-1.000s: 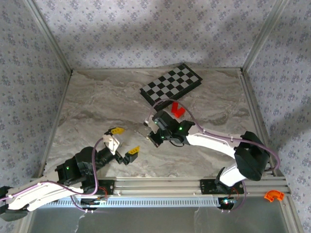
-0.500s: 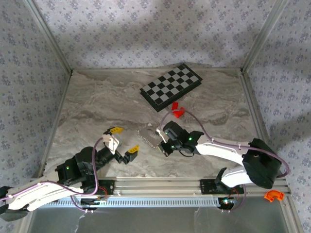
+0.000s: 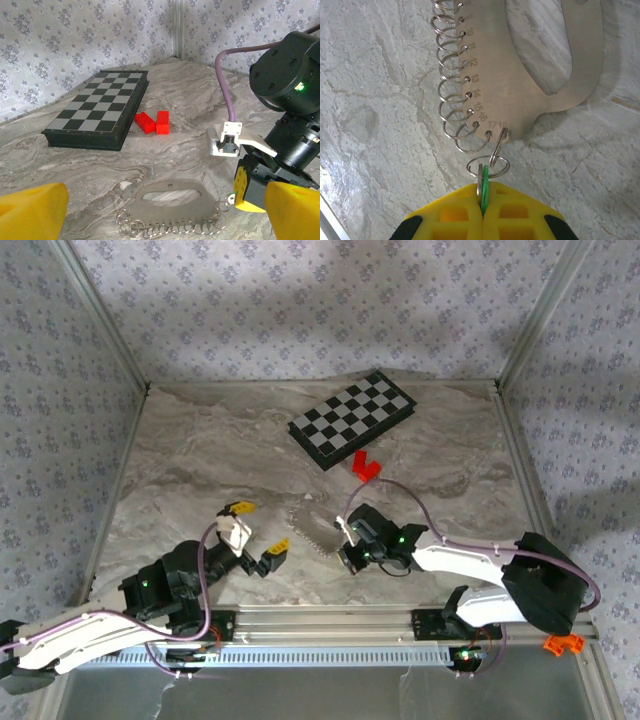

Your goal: Put the keys on the keyring

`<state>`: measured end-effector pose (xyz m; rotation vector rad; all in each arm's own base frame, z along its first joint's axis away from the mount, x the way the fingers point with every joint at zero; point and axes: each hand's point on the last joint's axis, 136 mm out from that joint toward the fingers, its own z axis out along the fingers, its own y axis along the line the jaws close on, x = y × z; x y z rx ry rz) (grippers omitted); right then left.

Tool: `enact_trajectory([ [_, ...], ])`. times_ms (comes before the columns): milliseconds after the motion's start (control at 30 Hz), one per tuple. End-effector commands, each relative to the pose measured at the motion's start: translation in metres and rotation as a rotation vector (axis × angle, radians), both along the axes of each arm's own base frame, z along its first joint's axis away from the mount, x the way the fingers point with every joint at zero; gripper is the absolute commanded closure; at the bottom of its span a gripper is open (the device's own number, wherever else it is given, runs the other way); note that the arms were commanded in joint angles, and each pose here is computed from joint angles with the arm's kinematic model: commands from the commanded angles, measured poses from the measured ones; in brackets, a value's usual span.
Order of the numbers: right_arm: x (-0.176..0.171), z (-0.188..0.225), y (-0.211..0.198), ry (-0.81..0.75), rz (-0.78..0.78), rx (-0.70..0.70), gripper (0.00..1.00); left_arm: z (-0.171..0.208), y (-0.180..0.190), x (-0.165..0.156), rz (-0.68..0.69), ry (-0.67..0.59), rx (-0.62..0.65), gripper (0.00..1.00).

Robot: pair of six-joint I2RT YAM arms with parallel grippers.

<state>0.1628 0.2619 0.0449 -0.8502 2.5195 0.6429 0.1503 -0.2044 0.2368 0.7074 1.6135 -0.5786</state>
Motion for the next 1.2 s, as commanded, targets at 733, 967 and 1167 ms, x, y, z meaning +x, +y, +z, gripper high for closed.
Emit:
enact_trajectory([
  [733,-0.016,-0.027,-0.032,0.069,-0.095,-0.022,0.97,-0.001,-0.023,0.006,-0.021,-0.010,0.007,0.00],
  [967,-0.014,-0.016,-0.035,0.050,-0.117,-0.001,0.78,-0.004,-0.024,0.011,0.007,0.010,0.034,0.00],
  [1167,-0.011,-0.003,-0.040,0.022,-0.143,0.021,0.64,-0.007,-0.028,0.017,0.027,0.027,0.052,0.00],
])
